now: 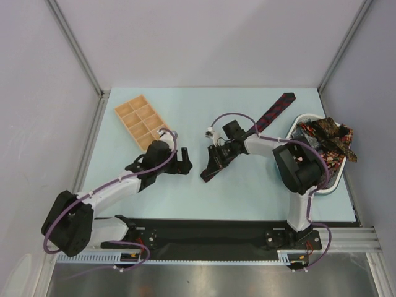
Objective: Roll the ties
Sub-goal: Roll the tie
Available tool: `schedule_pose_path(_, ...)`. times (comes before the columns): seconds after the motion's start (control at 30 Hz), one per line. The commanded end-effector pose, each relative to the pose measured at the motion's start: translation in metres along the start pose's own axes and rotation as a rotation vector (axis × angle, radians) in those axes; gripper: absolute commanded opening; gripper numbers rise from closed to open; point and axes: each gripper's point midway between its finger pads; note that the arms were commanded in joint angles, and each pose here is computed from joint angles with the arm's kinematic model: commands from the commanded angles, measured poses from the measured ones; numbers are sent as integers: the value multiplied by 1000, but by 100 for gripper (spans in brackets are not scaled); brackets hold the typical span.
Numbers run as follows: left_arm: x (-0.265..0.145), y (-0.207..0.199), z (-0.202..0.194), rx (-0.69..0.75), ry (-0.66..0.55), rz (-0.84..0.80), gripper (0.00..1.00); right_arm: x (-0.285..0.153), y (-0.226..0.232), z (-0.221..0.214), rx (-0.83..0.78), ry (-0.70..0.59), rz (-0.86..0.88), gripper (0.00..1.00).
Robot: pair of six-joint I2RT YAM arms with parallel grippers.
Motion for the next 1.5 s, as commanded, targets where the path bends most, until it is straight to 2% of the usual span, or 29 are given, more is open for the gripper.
schedule_pose_path(0.0,5,-19,24,105,-54,-36,96,-5,11,17,17,-34,167,4)
schedule_pose_path(0.2,18,-60,26,261,-68,-135,98,-6,-5,21,66,-52,186,5)
schedule_pose_path(0.5,46,-97,10,445,-1,-228,100,-16,-29,26,109,-52,152,6)
schedule_pose_path(0.9,83,-91,-17,566,151,-189,100,-8,-64,12,167,-9,15,6)
schedule_pose_path(1.13,95,-92,-38,614,224,-210,96,-8,-71,8,181,-23,-39,8)
schedule_pose_path(1.33,102,-97,-43,638,244,-221,87,-7,-72,9,184,-34,-44,10)
schedule_pose_path(1.37,103,-97,-45,640,249,-221,81,-7,-72,8,184,-35,-45,11)
schedule_pose_path(1.47,104,-101,-49,660,257,-236,73,-7,-72,8,186,-40,-47,12)
Point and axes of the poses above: each gripper's point midway between its finger pads, its own x axis out along the fingers, its own y axis along the line the jaws close on, z = x × y, and after that the axes turned 1 degree about x, right-handed
